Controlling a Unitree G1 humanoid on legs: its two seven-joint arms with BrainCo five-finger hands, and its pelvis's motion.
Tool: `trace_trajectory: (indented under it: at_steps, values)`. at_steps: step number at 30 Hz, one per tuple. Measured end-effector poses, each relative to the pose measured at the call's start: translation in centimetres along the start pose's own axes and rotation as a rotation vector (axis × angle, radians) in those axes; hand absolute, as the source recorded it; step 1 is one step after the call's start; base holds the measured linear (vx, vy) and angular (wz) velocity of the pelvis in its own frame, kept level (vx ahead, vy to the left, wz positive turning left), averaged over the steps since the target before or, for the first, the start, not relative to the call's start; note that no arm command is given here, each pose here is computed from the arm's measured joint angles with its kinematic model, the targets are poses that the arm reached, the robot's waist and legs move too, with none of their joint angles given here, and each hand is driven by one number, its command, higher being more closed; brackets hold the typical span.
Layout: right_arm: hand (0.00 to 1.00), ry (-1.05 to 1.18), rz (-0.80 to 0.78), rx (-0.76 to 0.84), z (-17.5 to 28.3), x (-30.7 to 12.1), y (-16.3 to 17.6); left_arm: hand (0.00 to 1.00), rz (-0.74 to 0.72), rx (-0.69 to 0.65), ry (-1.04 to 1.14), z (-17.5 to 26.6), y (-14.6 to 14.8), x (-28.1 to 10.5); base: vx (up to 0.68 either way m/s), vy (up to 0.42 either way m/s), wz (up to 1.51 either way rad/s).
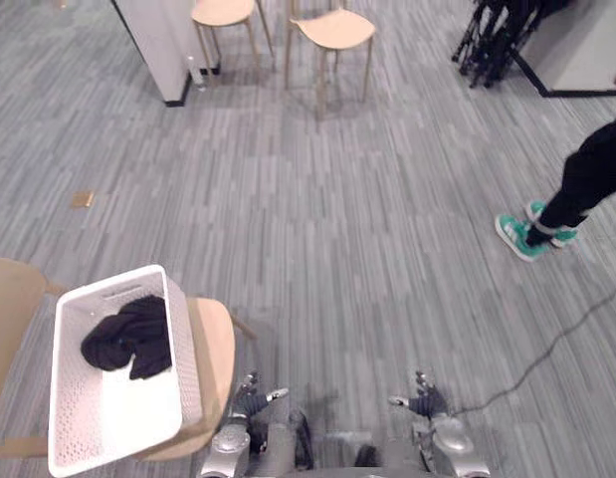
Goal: Pick up the laundry basket with both hands and put the clothes into the washing machine.
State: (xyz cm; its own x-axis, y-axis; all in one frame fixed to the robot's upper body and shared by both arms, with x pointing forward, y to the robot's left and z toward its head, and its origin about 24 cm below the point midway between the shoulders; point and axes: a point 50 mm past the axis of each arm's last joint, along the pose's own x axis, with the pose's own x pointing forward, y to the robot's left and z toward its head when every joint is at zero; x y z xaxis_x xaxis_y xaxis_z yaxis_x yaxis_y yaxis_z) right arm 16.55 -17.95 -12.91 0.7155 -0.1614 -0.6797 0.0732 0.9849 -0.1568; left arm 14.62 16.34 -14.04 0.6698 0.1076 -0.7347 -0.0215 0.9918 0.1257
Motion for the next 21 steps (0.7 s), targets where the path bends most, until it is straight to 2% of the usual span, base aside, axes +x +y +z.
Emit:
trace_trajectory:
  at_steps: [6, 10, 12, 15, 21]
  values:
    - [0.00, -0.025, 0.011, -0.036, 0.8, 0.3, -0.3, 0.00, -0.012, 0.056, -0.044, 1.6, -0.4, 0.4, 0.43, -0.052, 1.82]
    - [0.00, -0.008, -0.033, -0.023, 0.3, 0.2, -1.0, 0.00, -0.024, 0.075, -0.065, 2.3, -0.8, 0.7, 0.36, -0.314, 2.23]
    - [0.00, -0.063, -0.063, -0.017, 2.0, 0.7, -2.0, 0.00, -0.042, 0.045, -0.077, 2.4, -2.2, 0.4, 0.25, -0.284, 1.61]
    - [0.00, -0.127, -0.103, 0.026, 3.2, 0.8, -2.8, 0.00, -0.075, 0.079, -0.083, 2.4, -3.0, 0.2, 0.15, -0.157, 1.80]
    - [0.00, -0.150, -0.159, 0.098, 3.3, 0.4, -3.5, 0.00, -0.076, 0.142, -0.063, 1.3, -2.4, -0.1, 0.03, 0.063, 1.26]
